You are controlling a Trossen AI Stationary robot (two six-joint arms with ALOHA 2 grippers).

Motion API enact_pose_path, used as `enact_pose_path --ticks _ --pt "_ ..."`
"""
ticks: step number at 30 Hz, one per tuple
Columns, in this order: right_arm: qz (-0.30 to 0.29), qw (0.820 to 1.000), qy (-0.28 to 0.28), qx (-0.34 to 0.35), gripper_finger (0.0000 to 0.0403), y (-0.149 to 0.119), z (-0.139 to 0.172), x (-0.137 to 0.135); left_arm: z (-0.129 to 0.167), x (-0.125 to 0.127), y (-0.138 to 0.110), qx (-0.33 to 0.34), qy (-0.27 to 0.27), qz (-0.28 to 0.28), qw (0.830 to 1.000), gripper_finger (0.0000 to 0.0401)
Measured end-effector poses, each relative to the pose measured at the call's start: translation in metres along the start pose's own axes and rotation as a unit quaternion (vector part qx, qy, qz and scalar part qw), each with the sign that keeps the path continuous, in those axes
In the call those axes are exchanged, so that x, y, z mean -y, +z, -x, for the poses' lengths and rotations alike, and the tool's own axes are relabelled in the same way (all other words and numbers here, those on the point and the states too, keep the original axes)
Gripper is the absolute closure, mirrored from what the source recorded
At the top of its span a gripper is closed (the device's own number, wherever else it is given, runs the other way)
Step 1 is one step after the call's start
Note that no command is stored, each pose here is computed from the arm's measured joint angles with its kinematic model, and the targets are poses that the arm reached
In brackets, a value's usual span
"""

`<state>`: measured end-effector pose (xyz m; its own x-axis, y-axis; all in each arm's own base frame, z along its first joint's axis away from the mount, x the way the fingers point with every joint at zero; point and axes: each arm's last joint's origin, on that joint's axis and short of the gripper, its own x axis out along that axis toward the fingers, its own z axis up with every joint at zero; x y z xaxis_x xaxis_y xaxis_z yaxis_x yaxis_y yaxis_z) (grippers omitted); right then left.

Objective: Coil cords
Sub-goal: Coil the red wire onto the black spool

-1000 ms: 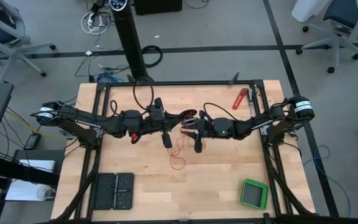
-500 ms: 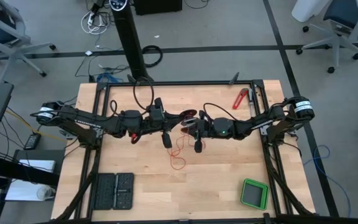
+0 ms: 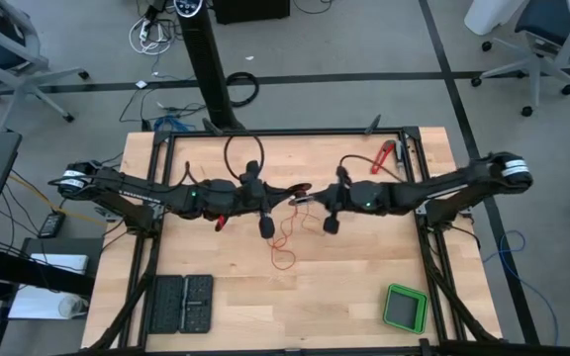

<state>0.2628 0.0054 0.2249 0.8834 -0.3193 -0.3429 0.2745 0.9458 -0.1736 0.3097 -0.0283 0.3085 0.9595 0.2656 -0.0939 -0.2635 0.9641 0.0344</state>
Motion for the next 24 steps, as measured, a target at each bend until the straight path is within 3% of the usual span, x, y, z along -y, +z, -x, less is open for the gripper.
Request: enact_pose_path --ticks 7,16,24 --pt "0.005 0.998 -0.059 -0.024 0.0402 0.008 0.041 0.019 0.002 -0.002 -0.006 -0.036 0.013 -0.016 0.999 0.0400" --pt "-0.019 0.995 -0.083 0.045 0.0403 0.026 0.082 0.027 0.005 -0.006 -0.021 -0.114 0.046 -0.066 0.990 0.0400" --pt "-0.032 0.991 -0.078 0.105 0.0403 0.038 0.096 0.019 0.007 -0.008 -0.028 -0.148 0.051 -0.082 0.984 0.0400"
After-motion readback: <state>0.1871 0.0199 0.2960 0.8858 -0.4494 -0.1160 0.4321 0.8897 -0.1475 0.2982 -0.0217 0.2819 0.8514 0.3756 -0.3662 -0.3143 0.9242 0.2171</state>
